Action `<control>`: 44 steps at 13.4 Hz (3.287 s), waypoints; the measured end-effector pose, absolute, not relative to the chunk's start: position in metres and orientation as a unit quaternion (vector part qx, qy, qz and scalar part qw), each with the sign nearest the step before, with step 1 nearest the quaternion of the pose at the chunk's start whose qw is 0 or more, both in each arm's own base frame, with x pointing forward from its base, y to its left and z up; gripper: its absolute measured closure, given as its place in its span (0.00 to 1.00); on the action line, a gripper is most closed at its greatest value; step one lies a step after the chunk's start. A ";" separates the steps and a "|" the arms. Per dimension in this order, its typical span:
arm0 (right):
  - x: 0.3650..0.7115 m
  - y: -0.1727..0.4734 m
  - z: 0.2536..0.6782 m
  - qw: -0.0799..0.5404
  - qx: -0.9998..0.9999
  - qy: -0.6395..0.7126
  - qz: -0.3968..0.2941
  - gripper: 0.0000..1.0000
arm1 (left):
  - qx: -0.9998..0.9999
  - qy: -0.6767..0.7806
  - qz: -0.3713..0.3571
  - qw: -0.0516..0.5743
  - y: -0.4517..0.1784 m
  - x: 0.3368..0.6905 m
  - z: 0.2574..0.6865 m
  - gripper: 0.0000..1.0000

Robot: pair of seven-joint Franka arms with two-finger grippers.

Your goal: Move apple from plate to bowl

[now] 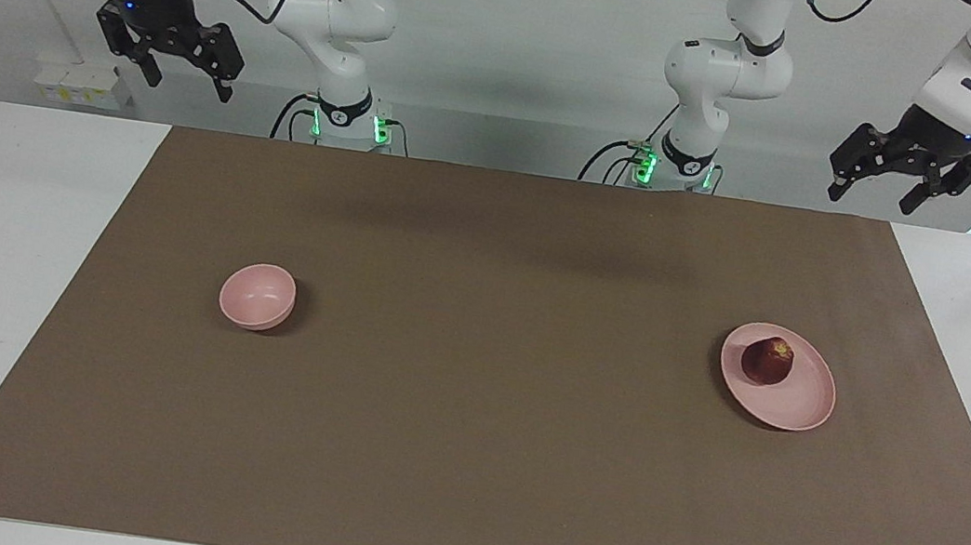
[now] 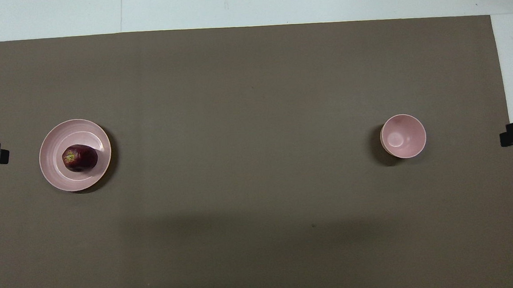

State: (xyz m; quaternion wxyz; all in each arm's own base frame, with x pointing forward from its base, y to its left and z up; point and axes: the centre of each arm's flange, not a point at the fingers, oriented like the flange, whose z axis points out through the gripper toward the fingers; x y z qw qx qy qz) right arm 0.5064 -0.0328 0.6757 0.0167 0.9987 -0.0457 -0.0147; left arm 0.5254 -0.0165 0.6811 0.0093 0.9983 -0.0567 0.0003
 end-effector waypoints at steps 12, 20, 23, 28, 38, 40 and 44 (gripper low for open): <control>0.509 -0.029 0.675 0.007 0.999 -0.043 -0.004 0.00 | 0.999 -0.053 0.000 0.009 -0.015 0.525 0.681 0.00; 0.507 -0.026 0.674 0.004 0.999 -0.039 -0.006 0.00 | 0.997 -0.052 0.059 0.007 -0.007 0.543 0.677 0.00; 0.507 -0.025 0.674 0.004 0.999 -0.039 -0.006 0.00 | 0.996 -0.061 0.069 0.001 0.029 0.554 0.648 0.00; 0.505 -0.022 0.668 0.004 0.999 -0.035 -0.013 0.00 | 0.994 -0.062 0.088 -0.006 0.063 0.572 0.552 0.00; 0.511 -0.008 0.626 -0.018 0.999 -0.026 -0.034 0.00 | 0.996 -0.066 0.049 0.034 0.025 0.572 0.368 0.00; 0.512 -0.007 0.618 -0.021 0.999 -0.025 -0.036 0.00 | 0.996 -0.064 0.048 0.033 0.026 0.569 0.351 0.00; 0.513 -0.005 0.609 -0.025 0.999 -0.025 -0.037 0.00 | 0.995 -0.060 0.069 0.027 0.027 0.563 0.337 0.00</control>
